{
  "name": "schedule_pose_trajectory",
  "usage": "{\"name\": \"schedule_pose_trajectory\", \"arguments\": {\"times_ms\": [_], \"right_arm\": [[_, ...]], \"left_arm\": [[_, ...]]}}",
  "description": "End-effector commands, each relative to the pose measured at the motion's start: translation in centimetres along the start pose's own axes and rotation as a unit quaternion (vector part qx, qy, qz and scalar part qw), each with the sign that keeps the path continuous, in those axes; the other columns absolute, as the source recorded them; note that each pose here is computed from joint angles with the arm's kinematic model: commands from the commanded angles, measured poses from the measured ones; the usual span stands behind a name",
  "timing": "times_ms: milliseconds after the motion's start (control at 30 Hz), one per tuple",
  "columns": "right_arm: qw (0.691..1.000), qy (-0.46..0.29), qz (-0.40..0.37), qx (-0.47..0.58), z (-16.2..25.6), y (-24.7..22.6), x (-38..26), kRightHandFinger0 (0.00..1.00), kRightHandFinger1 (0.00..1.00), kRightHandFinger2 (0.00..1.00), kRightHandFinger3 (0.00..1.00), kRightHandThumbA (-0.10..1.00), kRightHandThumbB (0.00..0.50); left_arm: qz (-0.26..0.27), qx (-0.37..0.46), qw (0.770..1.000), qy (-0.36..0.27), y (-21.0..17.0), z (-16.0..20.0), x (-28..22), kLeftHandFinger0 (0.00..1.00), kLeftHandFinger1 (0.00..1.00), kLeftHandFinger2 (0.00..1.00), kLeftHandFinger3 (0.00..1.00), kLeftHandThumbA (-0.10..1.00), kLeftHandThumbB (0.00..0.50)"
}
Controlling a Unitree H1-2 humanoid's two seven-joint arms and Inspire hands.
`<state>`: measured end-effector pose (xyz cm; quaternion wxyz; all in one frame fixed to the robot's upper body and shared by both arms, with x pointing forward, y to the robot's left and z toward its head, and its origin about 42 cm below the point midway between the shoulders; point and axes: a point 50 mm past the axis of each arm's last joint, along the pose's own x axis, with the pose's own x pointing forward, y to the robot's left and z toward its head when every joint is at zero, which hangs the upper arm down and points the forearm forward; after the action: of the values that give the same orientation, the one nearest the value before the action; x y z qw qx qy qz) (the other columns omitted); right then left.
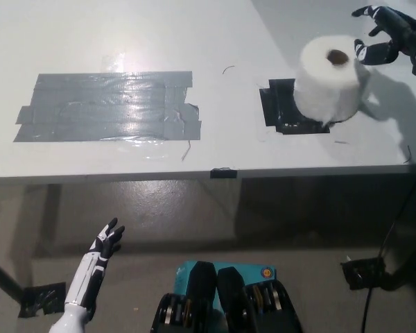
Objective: A person hands over a roll of toilet paper to the robot , and the robot inserts its right thumb into the hole in the centre to grab the roll, and then places it on the balck area on the desk.
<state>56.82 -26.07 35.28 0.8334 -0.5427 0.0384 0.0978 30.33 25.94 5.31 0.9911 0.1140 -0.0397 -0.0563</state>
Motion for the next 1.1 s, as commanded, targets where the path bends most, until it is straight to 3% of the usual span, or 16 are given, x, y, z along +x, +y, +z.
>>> {"name": "schedule_pose_trajectory", "arguments": {"times_ms": [0,33,67,100,133,167,200,233,267,433,600,667,700,800,900,1067], "right_arm": [[0.998,-0.057,-0.021,-0.009,3.2,-2.9,0.4,0.28,0.79,1.00,1.00,-0.10,0.170],[0.998,-0.057,-0.021,-0.009,3.3,-2.8,0.5,0.37,0.85,1.00,1.00,-0.10,0.190],[0.998,-0.056,-0.020,-0.007,3.4,-2.8,0.6,0.41,0.78,0.99,0.99,-0.10,0.222],[0.998,-0.055,-0.019,-0.005,3.6,-2.7,0.7,0.43,0.77,0.96,1.00,0.06,0.239],[0.999,-0.052,-0.015,0.003,3.7,-2.7,0.7,0.40,0.70,0.88,0.99,0.04,0.251],[0.999,-0.049,0.012,0.021,3.9,-2.8,0.6,0.53,0.83,1.00,1.00,0.14,0.296],[0.998,-0.049,0.018,0.023,4.0,-2.9,0.6,0.55,0.83,1.00,1.00,0.19,0.307],[0.996,-0.036,0.067,0.039,3.8,-2.9,0.7,0.82,1.00,1.00,1.00,0.31,0.389],[0.994,-0.025,0.096,0.037,3.8,-2.9,0.7,1.00,1.00,1.00,1.00,0.40,0.458],[0.995,-0.023,0.095,0.004,3.2,-2.5,0.3,1.00,1.00,1.00,1.00,0.59,0.500],[0.998,-0.066,-0.002,0.018,3.0,-5.9,-1.1,1.00,1.00,1.00,1.00,0.94,0.493],[0.996,-0.079,-0.027,0.022,3.2,-6.9,-1.6,1.00,1.00,1.00,1.00,0.96,0.494],[0.992,-0.104,-0.069,0.032,4.1,-9.3,-2.9,1.00,1.00,1.00,1.00,0.99,0.455],[0.978,-0.153,-0.139,0.036,5.9,-13.4,-5.8,1.00,1.00,1.00,1.00,1.00,0.493],[0.959,-0.209,-0.190,0.031,7.7,-16.0,-10.4,1.00,1.00,1.00,1.00,1.00,0.472],[0.912,-0.327,-0.245,0.030,8.9,-15.7,-19.5,1.00,1.00,1.00,1.00,1.00,0.444]], "left_arm": [[-0.003,0.014,1.000,-0.018,0.7,0.9,0.7,1.00,1.00,0.94,0.98,1.00,0.496],[-0.004,0.013,1.000,-0.018,0.7,1.0,0.8,1.00,1.00,0.94,0.98,1.00,0.496],[-0.004,0.011,1.000,-0.018,0.7,1.0,0.8,1.00,1.00,0.94,0.98,1.00,0.499],[-0.005,0.010,1.000,-0.017,0.7,1.1,0.8,1.00,1.00,0.94,0.98,1.00,0.495],[-0.006,0.011,1.000,-0.018,0.7,1.1,0.9,1.00,1.00,0.95,0.98,1.00,0.491],[-0.007,0.014,1.000,-0.021,0.6,1.2,1.0,1.00,1.00,0.93,0.97,1.00,0.498],[-0.006,0.014,1.000,-0.021,0.6,1.2,1.0,1.00,1.00,0.93,0.97,1.00,0.497],[-0.006,0.014,1.000,-0.024,0.7,1.3,1.0,1.00,1.00,0.93,0.96,1.00,0.497],[-0.007,0.013,1.000,-0.024,0.7,1.3,1.1,1.00,1.00,0.93,0.96,1.00,0.499],[-0.010,0.013,0.999,-0.027,0.6,1.5,1.2,1.00,1.00,0.93,0.97,1.00,0.490],[-0.005,0.012,1.000,-0.028,0.7,1.5,1.3,0.95,0.99,0.90,0.95,1.00,0.498],[-0.003,0.011,1.000,-0.028,0.7,1.6,1.4,0.95,0.99,0.90,0.94,1.00,0.499],[-0.004,0.012,0.999,-0.029,0.8,1.6,1.6,0.96,0.99,0.91,0.94,1.00,0.500],[-0.005,0.014,0.999,-0.030,0.8,1.9,2.2,0.98,1.00,0.93,0.95,1.00,0.500],[-0.003,0.011,0.999,-0.032,0.7,2.3,2.7,0.94,1.00,0.95,0.98,1.00,0.497],[-0.002,0.010,0.999,-0.050,1.0,3.3,4.5,0.94,1.00,0.98,1.00,1.00,0.485]]}}
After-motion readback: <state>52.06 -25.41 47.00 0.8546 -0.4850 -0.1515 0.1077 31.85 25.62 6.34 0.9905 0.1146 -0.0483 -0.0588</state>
